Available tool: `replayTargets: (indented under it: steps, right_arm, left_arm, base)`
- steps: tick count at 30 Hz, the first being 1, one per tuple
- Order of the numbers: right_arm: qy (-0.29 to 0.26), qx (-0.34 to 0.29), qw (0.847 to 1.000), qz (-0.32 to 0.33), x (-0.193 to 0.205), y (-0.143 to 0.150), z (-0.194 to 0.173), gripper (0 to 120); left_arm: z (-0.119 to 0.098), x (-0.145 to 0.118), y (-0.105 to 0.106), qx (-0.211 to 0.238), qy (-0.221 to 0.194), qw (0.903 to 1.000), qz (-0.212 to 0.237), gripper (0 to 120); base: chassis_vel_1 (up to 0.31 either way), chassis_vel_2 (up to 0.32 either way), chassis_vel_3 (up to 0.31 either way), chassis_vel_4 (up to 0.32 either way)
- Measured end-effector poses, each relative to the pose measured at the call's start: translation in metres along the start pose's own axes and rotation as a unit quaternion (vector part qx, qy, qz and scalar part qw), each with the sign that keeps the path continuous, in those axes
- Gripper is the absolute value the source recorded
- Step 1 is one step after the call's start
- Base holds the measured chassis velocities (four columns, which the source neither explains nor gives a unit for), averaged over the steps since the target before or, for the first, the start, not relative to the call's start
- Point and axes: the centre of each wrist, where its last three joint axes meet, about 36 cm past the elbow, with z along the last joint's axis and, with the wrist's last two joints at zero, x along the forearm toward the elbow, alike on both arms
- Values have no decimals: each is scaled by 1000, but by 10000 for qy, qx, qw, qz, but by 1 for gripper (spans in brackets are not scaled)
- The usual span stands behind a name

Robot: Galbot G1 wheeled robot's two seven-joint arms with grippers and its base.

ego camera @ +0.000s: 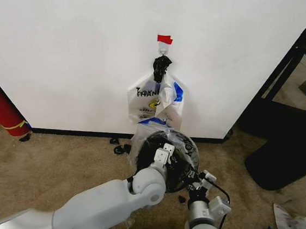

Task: Pick up the garbage bag from the wall and place it over the trash bin.

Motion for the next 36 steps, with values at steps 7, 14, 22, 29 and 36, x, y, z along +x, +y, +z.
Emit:
replayTargets:
  steps: [7, 14, 22, 29, 36]
  right_arm:
    - [65, -86, 9999, 21, -1, 1, 0, 0]
    - [74, -85, 9999, 7, 0, 2, 0, 0]
    - [44, -97, 9999, -81, 7, 6, -4, 0]
    - [56, -96, 9999, -101, 9, 6, -4, 0]
    - [29, -87, 9999, -69, 1, 4, -4, 0]
  left_arm:
    - [-7, 11, -1, 274, -580, 9978, 160, 0]
    - [-8, 2, -9, 280, -628, 9975, 179, 0]
    - [-1, -25, -16, 203, -493, 9986, -2, 0]
    - [3, -42, -13, 217, -473, 9985, -189, 0]
    - [1, -31, -9, 170, -371, 9991, -100, 0]
  base:
    - [0, 0, 0, 0]
    - [0, 0, 0, 0]
    - [0, 0, 0, 0]
    - [0, 0, 0, 0]
    - [0, 0, 0, 0]
